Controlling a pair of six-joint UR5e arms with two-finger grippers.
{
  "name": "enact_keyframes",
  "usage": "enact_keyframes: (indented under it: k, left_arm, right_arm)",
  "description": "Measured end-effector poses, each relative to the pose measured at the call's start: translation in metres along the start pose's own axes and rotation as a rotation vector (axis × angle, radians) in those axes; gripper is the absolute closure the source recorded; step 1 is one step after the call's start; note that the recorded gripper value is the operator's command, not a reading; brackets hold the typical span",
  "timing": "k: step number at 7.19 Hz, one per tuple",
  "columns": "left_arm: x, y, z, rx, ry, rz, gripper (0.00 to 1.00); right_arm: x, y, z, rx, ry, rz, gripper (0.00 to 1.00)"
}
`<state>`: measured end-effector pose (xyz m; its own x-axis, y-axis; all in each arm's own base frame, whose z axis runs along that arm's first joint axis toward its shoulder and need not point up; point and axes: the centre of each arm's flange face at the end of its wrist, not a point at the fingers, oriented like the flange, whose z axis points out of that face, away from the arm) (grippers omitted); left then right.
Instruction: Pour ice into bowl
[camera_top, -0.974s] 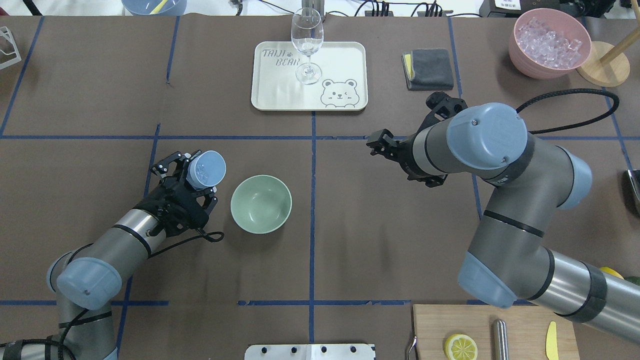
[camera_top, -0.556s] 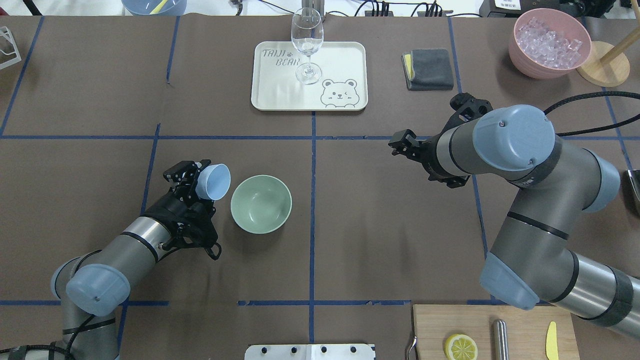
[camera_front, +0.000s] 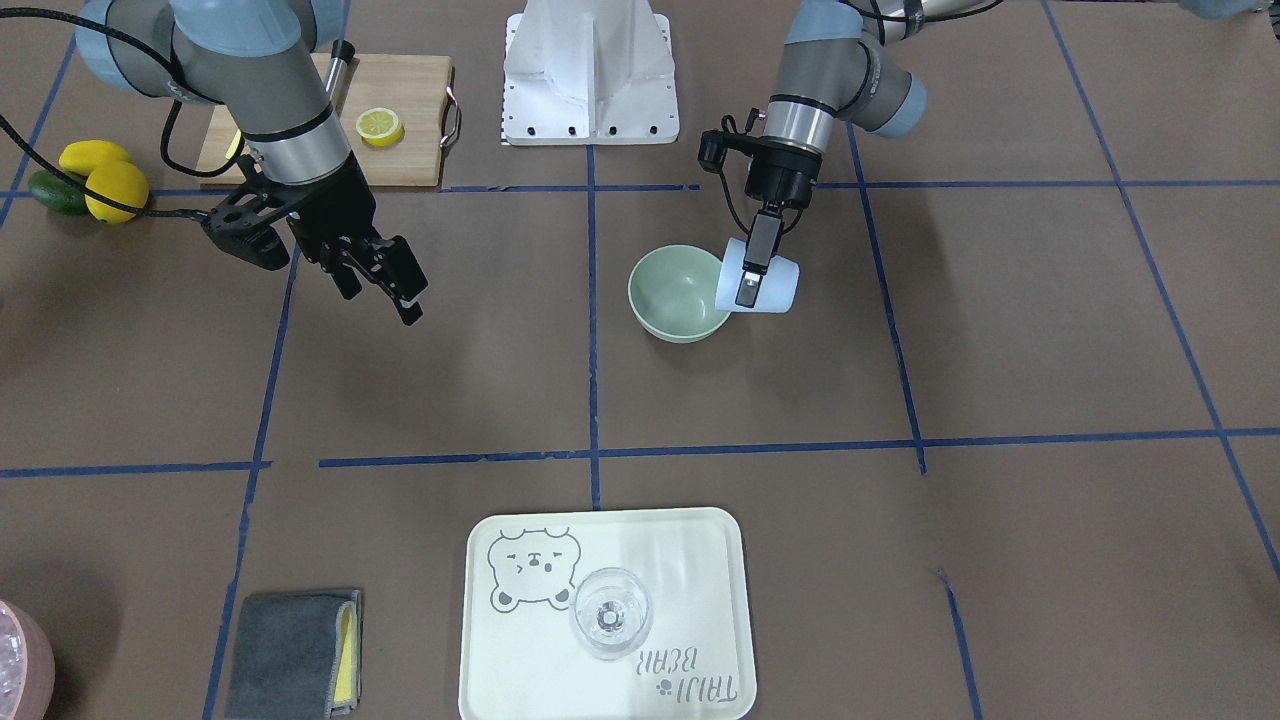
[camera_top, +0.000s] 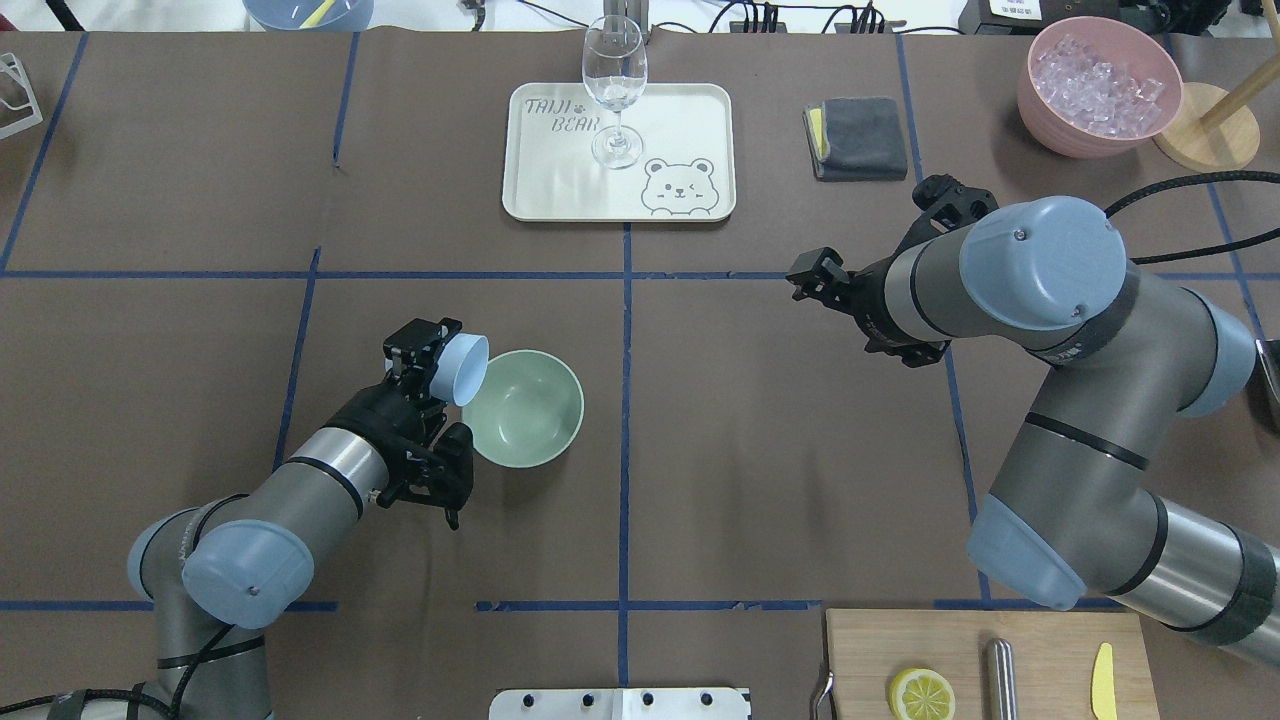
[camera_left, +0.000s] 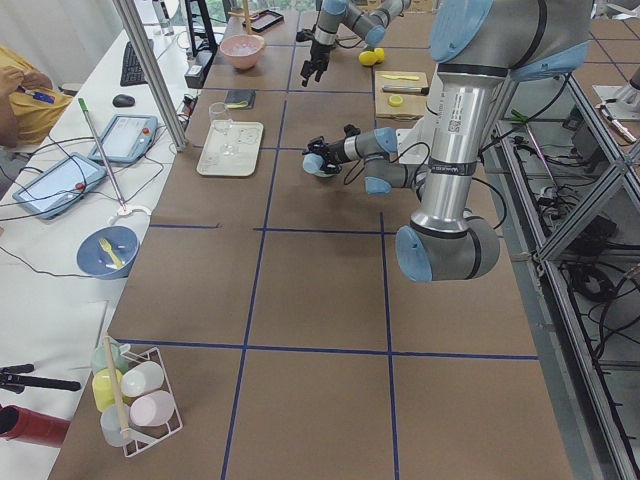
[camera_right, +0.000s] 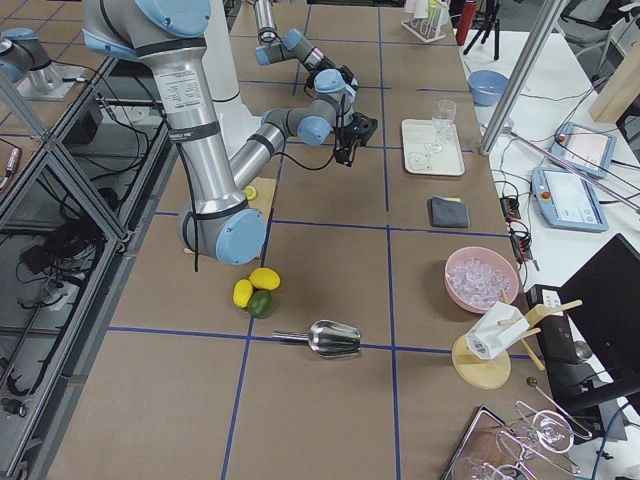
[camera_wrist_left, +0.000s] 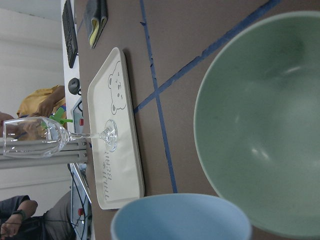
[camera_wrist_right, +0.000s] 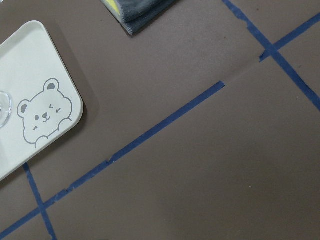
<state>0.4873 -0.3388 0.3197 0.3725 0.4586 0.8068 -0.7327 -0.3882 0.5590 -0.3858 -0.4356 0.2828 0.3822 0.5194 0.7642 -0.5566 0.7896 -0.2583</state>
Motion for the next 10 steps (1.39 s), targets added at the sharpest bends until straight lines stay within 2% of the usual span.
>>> enact_keyframes:
  k: [3,5,7,8,10]
  left_arm:
    - [-0.009,-0.006,-0.003,-0.095,0.064,0.229,1.0]
    - [-0.024,-0.014,-0.011,-0.113,0.072,0.276,1.0]
    - [-0.026,-0.017,-0.011,-0.114,0.074,0.279,1.0]
    - [-0.027,-0.018,-0.012,-0.111,0.07,0.247,1.0]
    - [-0.028,-0.015,-0.012,-0.118,0.062,0.052,1.0]
  right_arm:
    - [0.003,-0.015,-0.001,0.02,0.008,-0.015,0.0]
    - [0.003,-0.015,-0.002,0.021,0.008,-0.02,0.0]
    - [0.003,-0.016,-0.001,0.02,0.01,-0.021,0.0]
    - [0.004,-0.016,0.0,0.02,0.012,-0.021,0.0]
    - [0.005,-0.016,0.002,0.02,0.016,-0.024,0.0]
